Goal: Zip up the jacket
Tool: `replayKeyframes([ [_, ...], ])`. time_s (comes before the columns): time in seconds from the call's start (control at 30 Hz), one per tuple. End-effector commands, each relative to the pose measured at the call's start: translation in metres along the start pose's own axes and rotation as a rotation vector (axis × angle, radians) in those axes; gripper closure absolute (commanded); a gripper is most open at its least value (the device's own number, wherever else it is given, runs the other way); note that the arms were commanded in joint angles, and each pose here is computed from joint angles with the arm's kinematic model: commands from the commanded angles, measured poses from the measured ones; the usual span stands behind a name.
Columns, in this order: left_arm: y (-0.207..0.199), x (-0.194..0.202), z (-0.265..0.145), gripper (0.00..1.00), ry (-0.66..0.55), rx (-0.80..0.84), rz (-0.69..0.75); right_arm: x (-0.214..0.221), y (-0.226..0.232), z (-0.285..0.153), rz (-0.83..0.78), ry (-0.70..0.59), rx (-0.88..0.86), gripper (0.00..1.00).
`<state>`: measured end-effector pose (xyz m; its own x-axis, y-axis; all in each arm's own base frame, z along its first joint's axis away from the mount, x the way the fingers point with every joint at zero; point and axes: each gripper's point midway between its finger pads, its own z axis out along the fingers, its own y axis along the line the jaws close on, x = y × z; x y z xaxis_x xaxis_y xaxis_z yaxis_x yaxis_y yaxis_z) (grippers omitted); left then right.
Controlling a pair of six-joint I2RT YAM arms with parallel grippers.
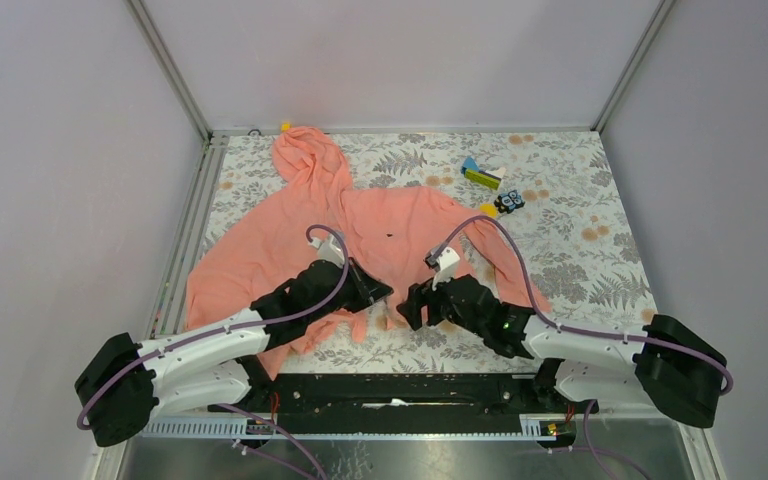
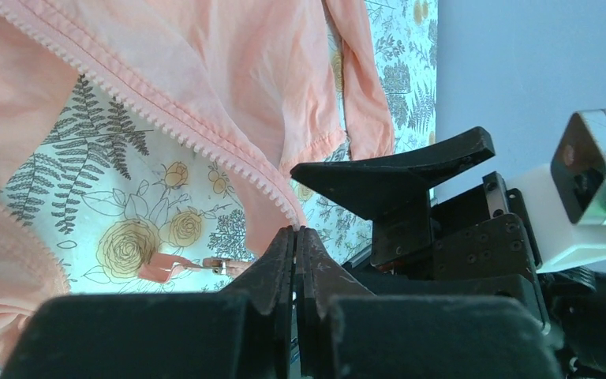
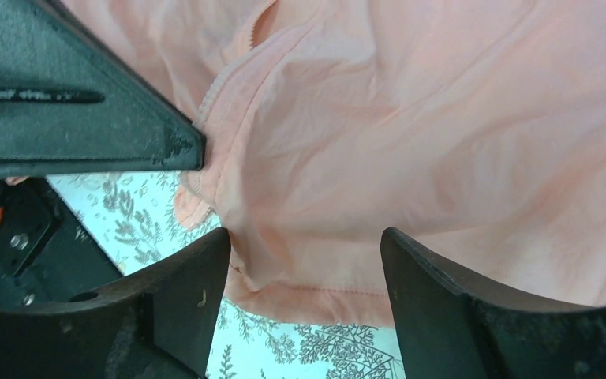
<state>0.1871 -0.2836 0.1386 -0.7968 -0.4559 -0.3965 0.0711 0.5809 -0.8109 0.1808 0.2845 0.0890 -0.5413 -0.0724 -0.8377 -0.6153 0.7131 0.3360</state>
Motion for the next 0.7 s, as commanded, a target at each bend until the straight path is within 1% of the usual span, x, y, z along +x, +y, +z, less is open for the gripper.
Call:
replayKeyframes([
  [0.0, -0.021, -0.015, -0.002, 1.00, -0.048, 0.037, -0.040, -0.033, -0.002, 0.007, -0.023, -0.103, 0.121, 0.23],
  [0.07, -0.020, -0.014, -0.001, 1.00, -0.045, 0.034, -0.042, -0.033, 0.005, 0.011, -0.053, -0.097, 0.135, 0.24],
  [0.3, -0.019, -0.014, -0.002, 1.00, -0.051, 0.043, -0.064, -0.041, 0.021, 0.012, -0.099, -0.145, 0.173, 0.25],
  [0.67, -0.021, -0.017, -0.005, 1.00, -0.059, 0.044, -0.076, -0.041, 0.037, 0.022, -0.154, -0.188, 0.217, 0.32],
])
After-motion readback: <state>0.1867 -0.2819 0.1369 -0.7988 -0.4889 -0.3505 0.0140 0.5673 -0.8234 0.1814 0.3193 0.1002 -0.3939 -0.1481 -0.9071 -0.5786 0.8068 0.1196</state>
